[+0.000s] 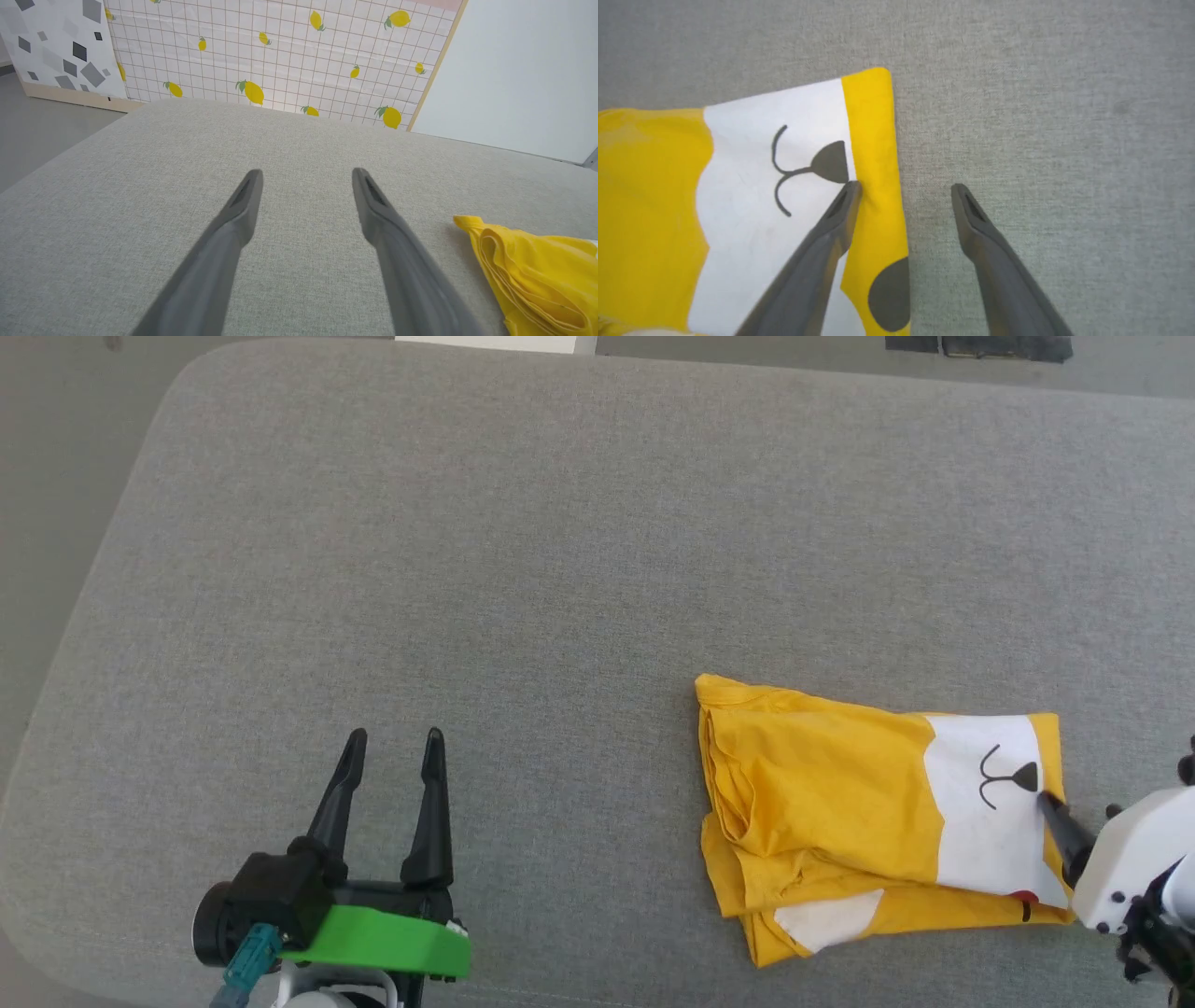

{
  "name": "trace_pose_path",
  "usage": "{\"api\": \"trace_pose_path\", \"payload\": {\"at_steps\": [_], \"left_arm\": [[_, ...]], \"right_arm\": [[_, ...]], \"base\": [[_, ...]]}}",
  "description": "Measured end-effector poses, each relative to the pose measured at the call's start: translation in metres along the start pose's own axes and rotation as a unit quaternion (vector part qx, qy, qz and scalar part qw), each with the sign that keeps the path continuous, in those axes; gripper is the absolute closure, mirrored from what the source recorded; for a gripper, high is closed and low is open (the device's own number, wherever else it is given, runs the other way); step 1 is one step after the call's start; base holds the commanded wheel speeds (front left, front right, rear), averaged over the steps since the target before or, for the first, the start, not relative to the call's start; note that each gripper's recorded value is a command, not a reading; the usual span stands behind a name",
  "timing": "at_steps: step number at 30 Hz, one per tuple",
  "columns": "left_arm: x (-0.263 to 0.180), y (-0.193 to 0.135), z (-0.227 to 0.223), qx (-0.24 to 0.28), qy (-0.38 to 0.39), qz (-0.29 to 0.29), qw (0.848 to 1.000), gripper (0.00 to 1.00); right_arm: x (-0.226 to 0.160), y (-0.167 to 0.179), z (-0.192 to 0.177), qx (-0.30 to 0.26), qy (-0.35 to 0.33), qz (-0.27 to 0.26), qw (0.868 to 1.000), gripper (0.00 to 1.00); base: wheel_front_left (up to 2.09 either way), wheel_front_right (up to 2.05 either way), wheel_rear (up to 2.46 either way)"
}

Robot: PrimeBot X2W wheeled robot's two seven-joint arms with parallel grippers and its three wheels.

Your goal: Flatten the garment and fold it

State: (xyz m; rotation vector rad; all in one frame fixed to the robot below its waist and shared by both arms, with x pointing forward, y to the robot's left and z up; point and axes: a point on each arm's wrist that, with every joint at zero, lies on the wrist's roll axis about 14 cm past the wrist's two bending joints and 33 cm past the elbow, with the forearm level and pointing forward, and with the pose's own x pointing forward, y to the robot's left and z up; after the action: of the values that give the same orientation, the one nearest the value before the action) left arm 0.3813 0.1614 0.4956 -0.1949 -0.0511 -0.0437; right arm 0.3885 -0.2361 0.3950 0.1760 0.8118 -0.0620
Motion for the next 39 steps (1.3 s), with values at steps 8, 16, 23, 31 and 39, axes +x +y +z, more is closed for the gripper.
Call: {"api": "trace_pose_path", "payload": {"at_steps": [8, 16, 23, 31, 39], "left_arm": [[-0.003, 0.006, 0.0, 0.009, 0.002, 0.006, 1.0, 0.0], [-0.001, -0.005, 0.005, 0.012, -0.006, -0.017, 1.0, 0.0], [0.007, -0.035, 0.01, 0.0, -0.018, -0.063, 0.998, 0.0], [0.028, -0.072, 0.011, -0.009, -0.024, -0.124, 0.992, 0.0], [0.06, -0.095, 0.005, 0.002, -0.029, -0.171, 0.985, 0.0]], "right_arm": [[0.016, 0.017, -0.024, 0.007, 0.037, 0.026, 0.999, 0.02], [0.009, 0.015, -0.016, 0.0, 0.018, 0.025, 1.0, 1.0], [-0.014, -0.008, 0.031, -0.081, -0.056, -0.009, 0.995, 1.0], [-0.044, -0.061, 0.089, -0.175, -0.108, -0.091, 0.974, 1.0], [-0.06, -0.124, 0.13, -0.225, -0.12, -0.187, 0.949, 1.0]], "base": [[0.0, 0.0, 0.0], [0.0, 0.0, 0.0], [0.0, 0.0, 0.0], [0.0, 0.0, 0.0], [0.0, 0.0, 0.0]]}}
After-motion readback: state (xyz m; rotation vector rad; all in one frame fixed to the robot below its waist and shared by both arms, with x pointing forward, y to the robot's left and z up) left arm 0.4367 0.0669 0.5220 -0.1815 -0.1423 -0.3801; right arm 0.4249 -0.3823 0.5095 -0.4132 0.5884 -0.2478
